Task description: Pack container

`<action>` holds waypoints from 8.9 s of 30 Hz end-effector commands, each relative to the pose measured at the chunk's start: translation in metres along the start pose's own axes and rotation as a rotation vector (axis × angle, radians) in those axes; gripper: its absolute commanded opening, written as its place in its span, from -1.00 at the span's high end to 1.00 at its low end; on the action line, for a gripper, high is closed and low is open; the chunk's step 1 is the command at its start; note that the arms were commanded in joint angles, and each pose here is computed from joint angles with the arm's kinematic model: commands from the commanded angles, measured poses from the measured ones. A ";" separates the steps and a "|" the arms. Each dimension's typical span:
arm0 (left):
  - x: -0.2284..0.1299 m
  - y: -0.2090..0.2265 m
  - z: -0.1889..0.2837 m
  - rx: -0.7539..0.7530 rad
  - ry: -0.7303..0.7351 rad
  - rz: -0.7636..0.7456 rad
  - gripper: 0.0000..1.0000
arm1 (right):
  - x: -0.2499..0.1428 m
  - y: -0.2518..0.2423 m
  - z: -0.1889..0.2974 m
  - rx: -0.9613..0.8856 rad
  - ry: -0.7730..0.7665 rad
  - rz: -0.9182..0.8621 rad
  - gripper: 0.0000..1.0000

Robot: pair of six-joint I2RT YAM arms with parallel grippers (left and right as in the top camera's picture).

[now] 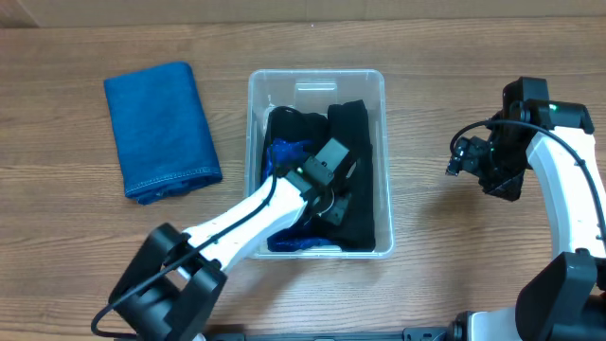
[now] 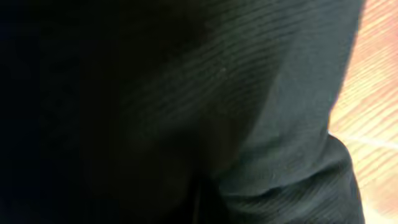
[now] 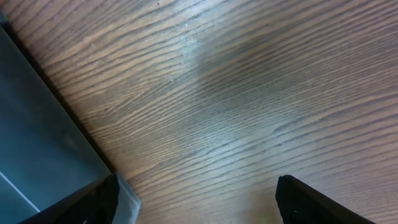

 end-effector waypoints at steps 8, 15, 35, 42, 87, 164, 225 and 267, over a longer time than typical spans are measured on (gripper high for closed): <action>-0.005 0.087 -0.034 -0.018 0.278 0.492 0.92 | -0.003 0.002 0.007 0.010 -0.021 0.012 -0.70; -0.003 0.061 -0.022 -0.037 0.242 0.417 0.92 | -0.003 0.002 0.007 0.010 -0.021 0.012 -0.70; 0.053 0.142 0.253 0.330 -0.517 0.579 -0.92 | -0.001 0.002 0.007 0.012 -0.029 0.024 -0.70; -0.007 0.284 0.265 0.296 -0.422 1.003 -1.00 | -0.001 0.002 0.007 0.016 -0.031 0.025 -0.70; 0.001 0.411 0.037 -0.855 -0.465 0.778 0.92 | -0.004 0.001 0.007 0.008 -0.014 0.057 -0.72; 0.061 0.086 0.149 -0.135 -0.180 0.130 0.92 | -0.007 0.004 0.007 0.032 0.004 0.059 -0.72; 0.047 0.022 0.222 0.063 -0.272 -0.015 0.26 | -0.007 0.004 0.007 0.032 0.005 0.058 -0.72; 0.056 0.252 0.251 0.379 -0.363 0.558 -1.00 | 0.121 0.126 0.023 0.082 -0.518 0.404 -1.00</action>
Point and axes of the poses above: each gripper's point midway between its finger pads, its own z axis back along the fingers, its own y axis along the line the jaws close on, x = y × z, the point moved 7 cm from there along z, back along the fingers, and after that the axes turned 5 degrees about z, right-handed, at the moved point
